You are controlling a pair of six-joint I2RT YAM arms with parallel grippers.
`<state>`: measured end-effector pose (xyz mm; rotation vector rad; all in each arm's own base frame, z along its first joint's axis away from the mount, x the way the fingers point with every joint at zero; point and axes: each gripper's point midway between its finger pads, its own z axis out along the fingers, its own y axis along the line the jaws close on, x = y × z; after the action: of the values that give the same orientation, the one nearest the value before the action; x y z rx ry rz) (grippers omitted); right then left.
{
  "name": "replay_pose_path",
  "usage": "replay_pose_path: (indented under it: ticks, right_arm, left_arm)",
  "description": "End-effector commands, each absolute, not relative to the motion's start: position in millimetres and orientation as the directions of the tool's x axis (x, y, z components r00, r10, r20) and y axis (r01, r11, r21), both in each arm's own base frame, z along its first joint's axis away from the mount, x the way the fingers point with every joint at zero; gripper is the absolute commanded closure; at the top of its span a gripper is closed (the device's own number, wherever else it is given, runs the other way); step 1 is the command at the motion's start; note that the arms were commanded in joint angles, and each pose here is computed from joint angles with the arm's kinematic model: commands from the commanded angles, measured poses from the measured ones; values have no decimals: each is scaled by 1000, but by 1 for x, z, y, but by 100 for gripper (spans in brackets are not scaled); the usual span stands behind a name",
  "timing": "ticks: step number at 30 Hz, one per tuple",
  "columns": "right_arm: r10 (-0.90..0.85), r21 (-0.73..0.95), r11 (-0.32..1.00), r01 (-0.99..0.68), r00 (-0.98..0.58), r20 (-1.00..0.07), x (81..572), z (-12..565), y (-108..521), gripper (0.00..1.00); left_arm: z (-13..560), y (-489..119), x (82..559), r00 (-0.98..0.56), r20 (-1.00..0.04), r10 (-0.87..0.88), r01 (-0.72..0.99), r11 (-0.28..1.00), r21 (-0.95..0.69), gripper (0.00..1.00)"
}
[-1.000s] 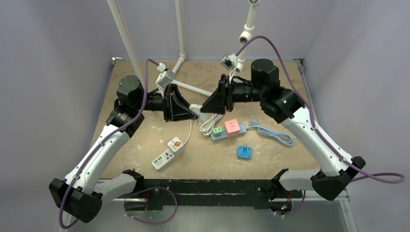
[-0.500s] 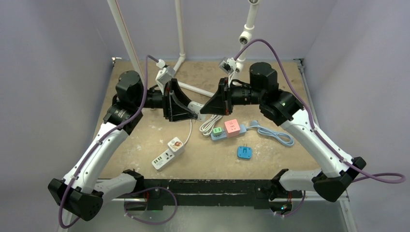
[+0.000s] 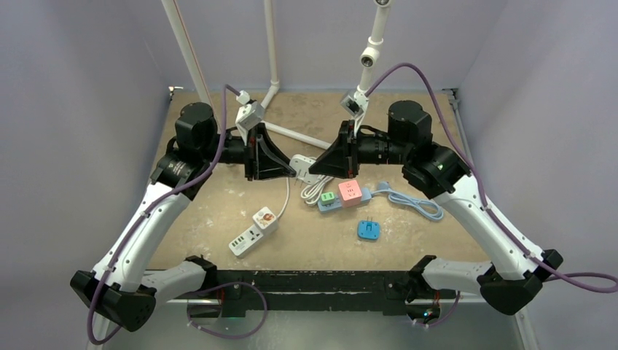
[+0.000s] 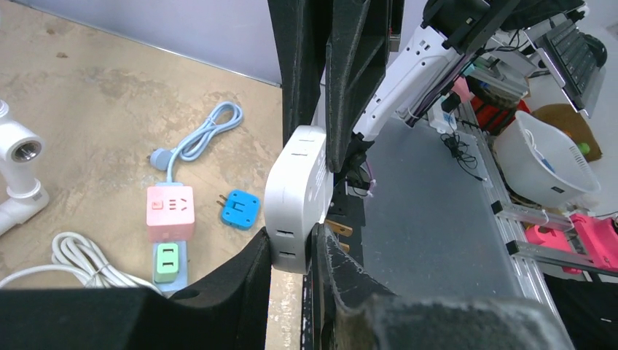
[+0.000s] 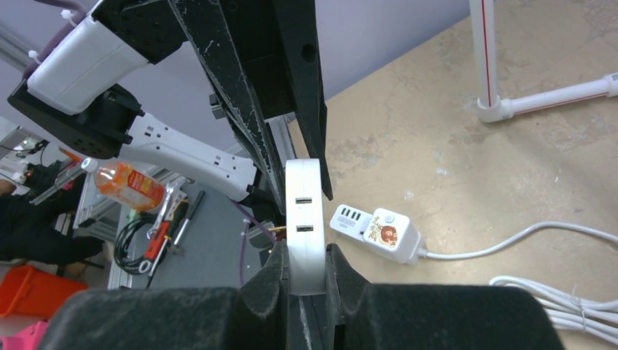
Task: Insert the plug
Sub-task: Pick up the plug from the center of the board.
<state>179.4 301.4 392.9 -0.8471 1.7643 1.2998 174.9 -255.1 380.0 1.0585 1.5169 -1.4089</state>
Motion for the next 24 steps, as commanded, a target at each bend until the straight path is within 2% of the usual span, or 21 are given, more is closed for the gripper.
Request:
replay_pose_path:
  ticks: [1,4,5,6,7,9,13,17,24]
  right_arm:
    - [-66,452,239,-859,-479,-875,181,391,306,100]
    - [-61,467,243,-850,-494,-868,186,383,310,100]
    - [-51,481,238,-844,-505,-862,187,381,312,89]
    - [-41,493,236,-837,-516,-856,189,379,314,72]
    - [-32,508,234,-829,-529,-848,190,376,316,62]
    - [-17,534,225,-815,-551,-834,191,371,319,53]
    - [50,585,188,-789,-588,-808,186,367,320,54]
    - [108,605,187,-774,-596,-796,186,368,317,65]
    - [206,599,165,-784,-566,-798,192,388,317,63]
  left_arm:
    - [397,-257,172,-266,-963,37,964,-19,-267,98]
    - [399,-258,171,-264,-964,32,964,-31,-265,100]
    - [398,-258,170,-267,-963,33,963,-34,-268,100]
    - [398,-258,170,-268,-963,33,963,-35,-269,100]
    - [398,-258,170,-269,-963,31,962,-34,-270,100]
    - [398,-257,170,-270,-962,24,962,-29,-271,100]
    - [402,-257,171,-263,-965,6,965,-19,-263,100]
    - [406,-258,172,-262,-965,-9,965,-16,-261,100]
    - [407,-258,174,-266,-963,-38,964,5,-267,100]
